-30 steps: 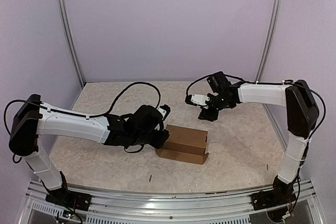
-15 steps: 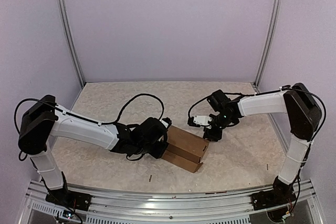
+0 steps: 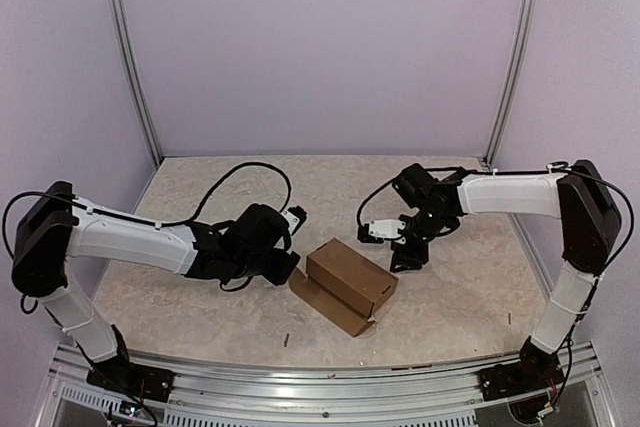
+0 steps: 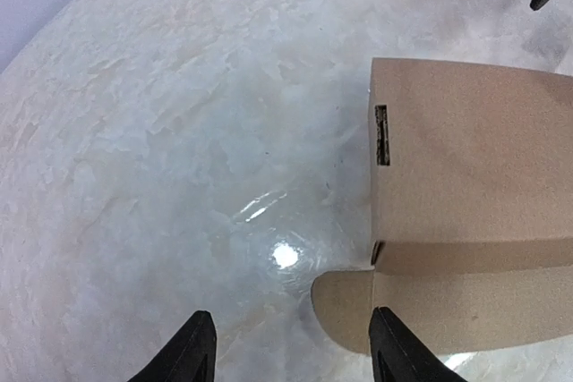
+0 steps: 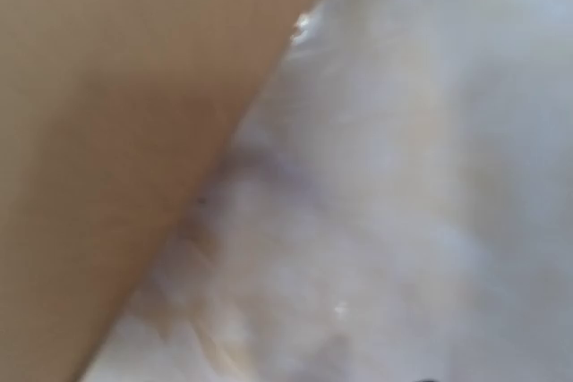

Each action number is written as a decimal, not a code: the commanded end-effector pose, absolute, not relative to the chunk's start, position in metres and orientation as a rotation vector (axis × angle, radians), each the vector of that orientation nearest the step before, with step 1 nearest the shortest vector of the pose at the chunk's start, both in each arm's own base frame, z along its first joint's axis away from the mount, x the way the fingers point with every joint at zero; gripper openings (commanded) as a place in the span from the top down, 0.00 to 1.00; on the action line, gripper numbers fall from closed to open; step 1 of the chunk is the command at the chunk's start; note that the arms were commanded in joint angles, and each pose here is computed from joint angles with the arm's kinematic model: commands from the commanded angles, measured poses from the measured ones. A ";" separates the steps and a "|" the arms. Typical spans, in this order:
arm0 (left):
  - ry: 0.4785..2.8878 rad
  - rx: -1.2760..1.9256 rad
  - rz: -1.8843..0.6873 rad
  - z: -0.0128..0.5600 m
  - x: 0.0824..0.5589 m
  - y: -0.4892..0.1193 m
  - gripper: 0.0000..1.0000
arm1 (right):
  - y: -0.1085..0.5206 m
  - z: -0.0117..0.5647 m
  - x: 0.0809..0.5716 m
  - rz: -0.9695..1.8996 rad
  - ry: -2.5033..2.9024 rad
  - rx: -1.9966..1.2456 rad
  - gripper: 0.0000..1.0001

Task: Fold the paper box

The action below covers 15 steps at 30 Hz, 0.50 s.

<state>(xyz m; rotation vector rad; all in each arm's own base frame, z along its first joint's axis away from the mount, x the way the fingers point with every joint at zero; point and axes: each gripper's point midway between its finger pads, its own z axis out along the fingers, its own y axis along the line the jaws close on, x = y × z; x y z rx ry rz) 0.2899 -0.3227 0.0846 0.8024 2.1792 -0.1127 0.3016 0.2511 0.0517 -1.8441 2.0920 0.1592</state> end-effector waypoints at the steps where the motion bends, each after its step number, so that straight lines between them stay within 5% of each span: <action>1: 2.065 0.643 -0.239 0.138 0.280 -0.294 0.42 | 0.251 0.132 0.312 0.095 1.960 -1.782 0.31; 3: 2.017 0.567 -0.352 0.149 0.269 -0.284 0.43 | 0.248 0.152 0.316 0.059 1.942 -1.748 0.02; 10: 1.975 0.538 -0.628 0.136 0.245 -0.275 0.45 | 0.249 0.194 0.334 0.105 1.932 -1.478 0.00; 15: 2.028 0.543 -0.639 0.118 0.247 -0.288 0.46 | 0.268 0.181 0.319 0.473 1.959 -1.520 0.00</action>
